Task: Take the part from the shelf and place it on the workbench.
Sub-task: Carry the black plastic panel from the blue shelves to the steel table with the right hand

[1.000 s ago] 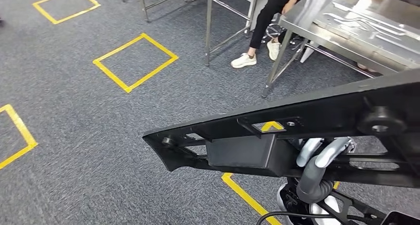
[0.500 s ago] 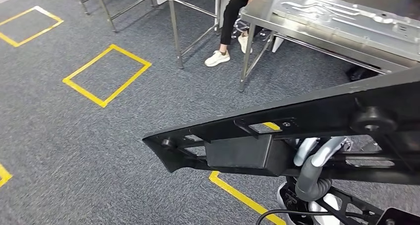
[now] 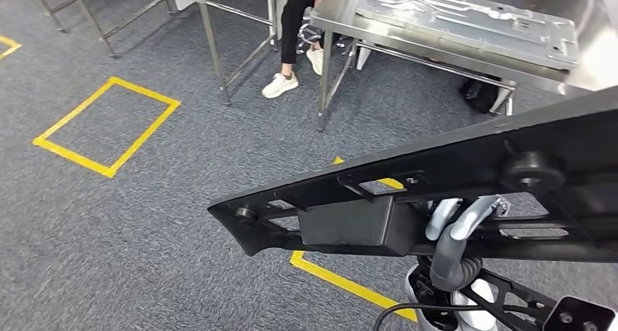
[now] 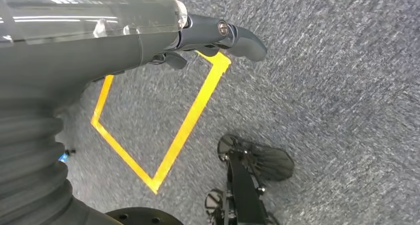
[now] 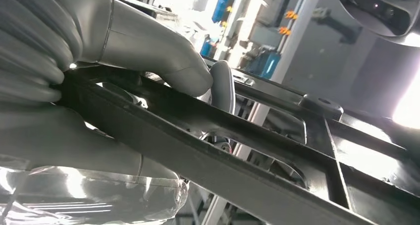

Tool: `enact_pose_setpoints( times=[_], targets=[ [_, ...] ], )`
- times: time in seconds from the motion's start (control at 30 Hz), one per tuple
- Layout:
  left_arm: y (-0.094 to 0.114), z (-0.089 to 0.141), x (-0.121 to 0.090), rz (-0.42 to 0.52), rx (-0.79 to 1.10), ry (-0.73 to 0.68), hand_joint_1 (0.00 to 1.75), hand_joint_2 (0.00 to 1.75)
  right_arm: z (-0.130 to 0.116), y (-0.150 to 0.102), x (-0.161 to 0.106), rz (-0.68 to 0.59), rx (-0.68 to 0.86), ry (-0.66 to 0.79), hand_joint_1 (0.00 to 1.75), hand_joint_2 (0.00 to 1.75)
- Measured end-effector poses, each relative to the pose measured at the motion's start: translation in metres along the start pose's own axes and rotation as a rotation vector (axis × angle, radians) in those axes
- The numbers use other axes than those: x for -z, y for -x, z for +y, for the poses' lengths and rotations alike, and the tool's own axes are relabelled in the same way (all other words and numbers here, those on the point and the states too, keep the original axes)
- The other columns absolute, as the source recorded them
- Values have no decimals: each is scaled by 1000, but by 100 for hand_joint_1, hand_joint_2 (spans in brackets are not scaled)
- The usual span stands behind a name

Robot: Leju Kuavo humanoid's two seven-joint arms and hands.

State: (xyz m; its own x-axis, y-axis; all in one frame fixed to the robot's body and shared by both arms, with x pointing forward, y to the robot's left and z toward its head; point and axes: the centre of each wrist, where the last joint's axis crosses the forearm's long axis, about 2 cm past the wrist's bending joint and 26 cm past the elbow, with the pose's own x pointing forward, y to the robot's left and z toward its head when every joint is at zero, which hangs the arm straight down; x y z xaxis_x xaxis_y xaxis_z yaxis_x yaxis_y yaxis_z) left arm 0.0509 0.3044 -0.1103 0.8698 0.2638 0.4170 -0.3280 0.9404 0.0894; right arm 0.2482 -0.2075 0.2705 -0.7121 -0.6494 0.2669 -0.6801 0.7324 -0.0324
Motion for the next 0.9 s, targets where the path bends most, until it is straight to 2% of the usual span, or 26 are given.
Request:
enact_pose_setpoints(
  times=[0.9],
  targets=[
    [-4,0,1,-14,-6,-3,0,175,0,4,-2,10,-15,12,175,175]
  ],
)
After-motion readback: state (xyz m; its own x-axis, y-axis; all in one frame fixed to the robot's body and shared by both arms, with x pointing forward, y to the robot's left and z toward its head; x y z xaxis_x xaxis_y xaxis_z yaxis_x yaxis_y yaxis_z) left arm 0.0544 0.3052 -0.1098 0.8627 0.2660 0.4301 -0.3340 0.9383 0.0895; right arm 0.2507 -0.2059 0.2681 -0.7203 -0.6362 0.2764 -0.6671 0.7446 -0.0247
